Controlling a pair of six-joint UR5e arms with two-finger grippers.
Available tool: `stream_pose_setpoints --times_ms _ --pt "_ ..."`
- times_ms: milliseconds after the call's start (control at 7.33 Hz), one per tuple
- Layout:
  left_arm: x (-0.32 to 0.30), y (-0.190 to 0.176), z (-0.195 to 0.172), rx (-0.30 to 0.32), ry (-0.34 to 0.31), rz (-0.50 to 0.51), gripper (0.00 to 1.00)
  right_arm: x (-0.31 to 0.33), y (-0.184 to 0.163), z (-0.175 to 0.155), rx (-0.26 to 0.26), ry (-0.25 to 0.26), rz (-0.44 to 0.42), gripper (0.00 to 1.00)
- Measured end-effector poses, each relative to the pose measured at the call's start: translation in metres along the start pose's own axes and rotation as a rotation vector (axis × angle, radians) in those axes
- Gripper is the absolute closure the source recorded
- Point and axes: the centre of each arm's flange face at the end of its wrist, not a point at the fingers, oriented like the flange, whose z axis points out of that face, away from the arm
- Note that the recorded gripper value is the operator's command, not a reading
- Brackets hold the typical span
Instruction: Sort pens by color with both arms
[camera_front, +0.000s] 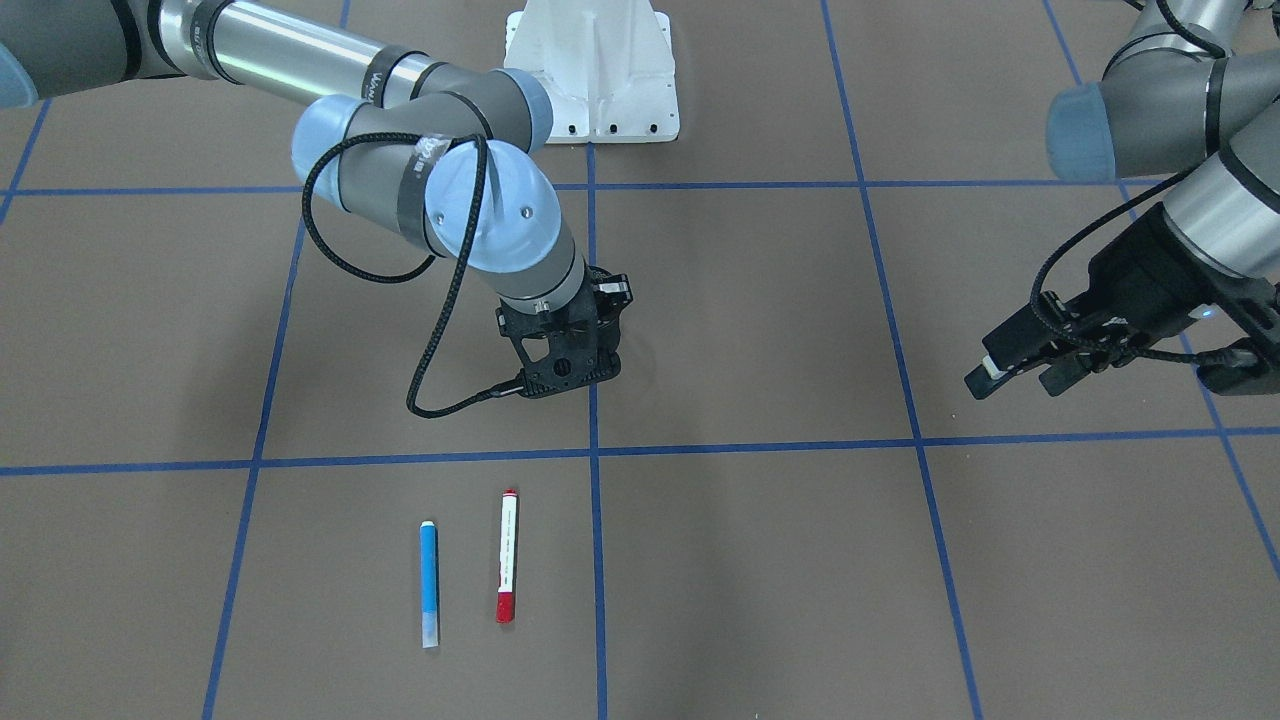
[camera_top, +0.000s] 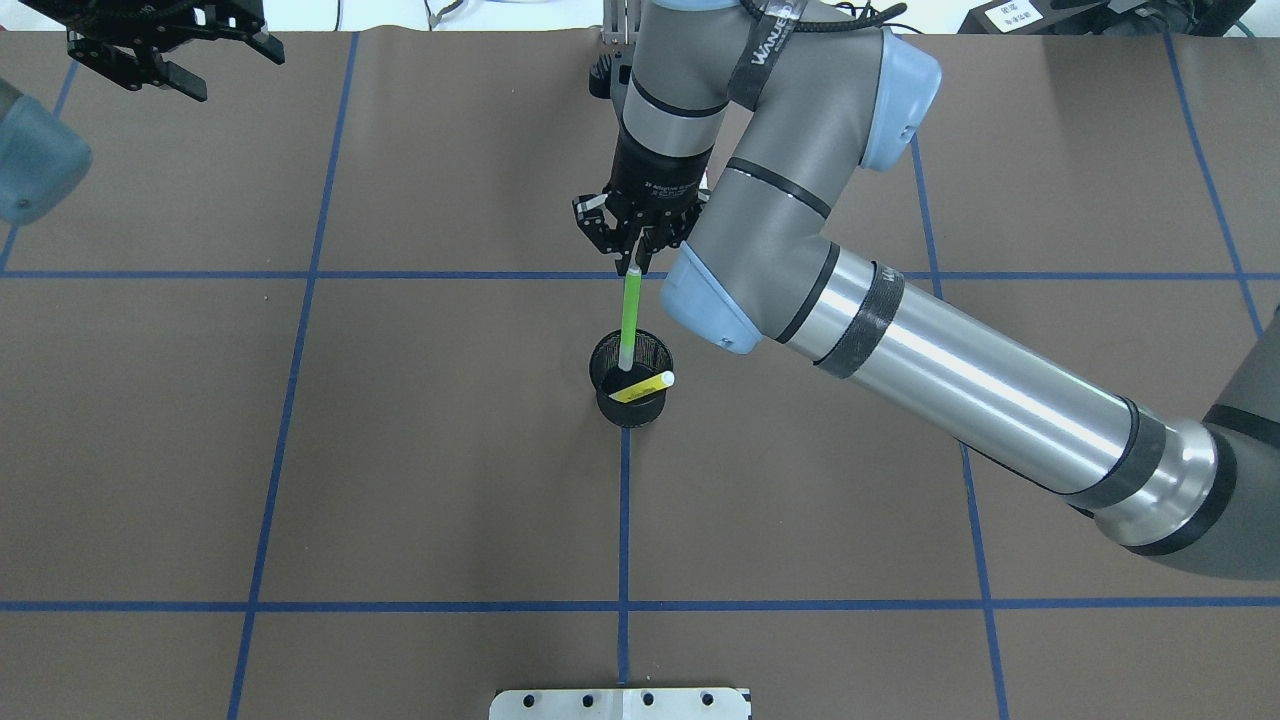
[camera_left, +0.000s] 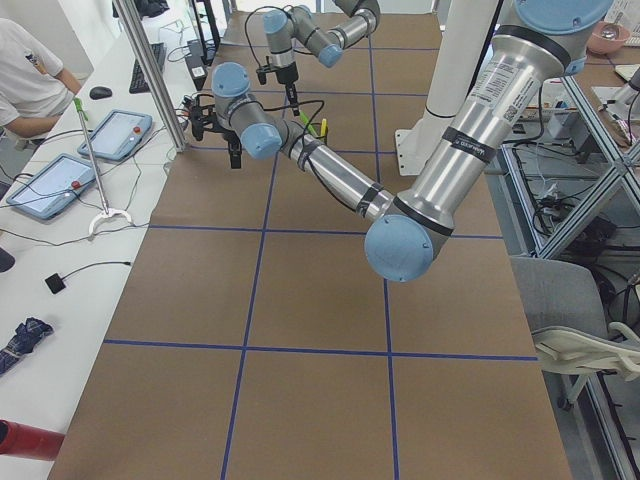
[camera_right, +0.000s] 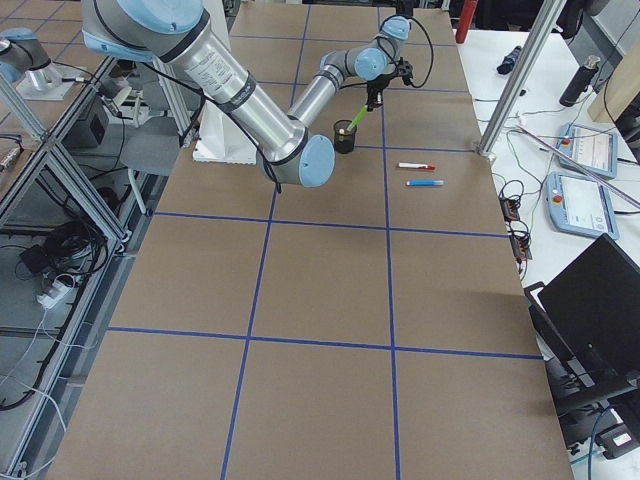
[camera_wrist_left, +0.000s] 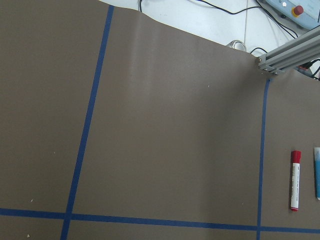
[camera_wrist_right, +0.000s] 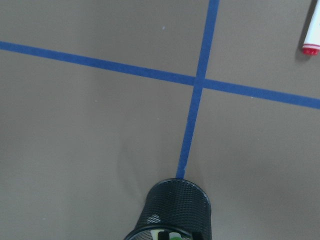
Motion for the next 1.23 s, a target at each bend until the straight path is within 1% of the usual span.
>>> stream_pose_setpoints --times_ms 136,273,409,546,819,1092,1228 --pt "0.0 0.0 0.0 -0.001 0.0 -0.002 0.01 -0.003 0.001 -0.019 0.091 0.026 -0.023 1.0" --pt "0.0 0.0 0.001 -0.002 -0.001 -0.005 0.01 -0.004 -0.001 -0.034 0.207 0.052 -0.049 1.0" --pt "-0.001 -0.001 0.003 -0.003 -0.003 -0.007 0.01 0.001 -0.005 -0.039 0.337 0.065 -0.078 1.0" --pt "-0.002 -0.001 0.003 -0.004 -0.004 -0.008 0.01 0.015 -0.007 -0.033 0.466 0.088 -0.095 1.0" --pt "-0.001 0.0 0.003 -0.003 -0.002 -0.004 0.01 0.042 -0.018 -0.018 0.719 0.163 -0.084 1.0" --pt "0.004 0.004 -0.003 0.002 0.007 0.0 0.01 0.057 -0.037 0.006 0.914 0.238 -0.034 1.0" --pt "0.007 0.005 -0.006 0.006 0.012 0.0 0.01 0.049 -0.046 0.025 1.014 0.282 0.014 1.0"
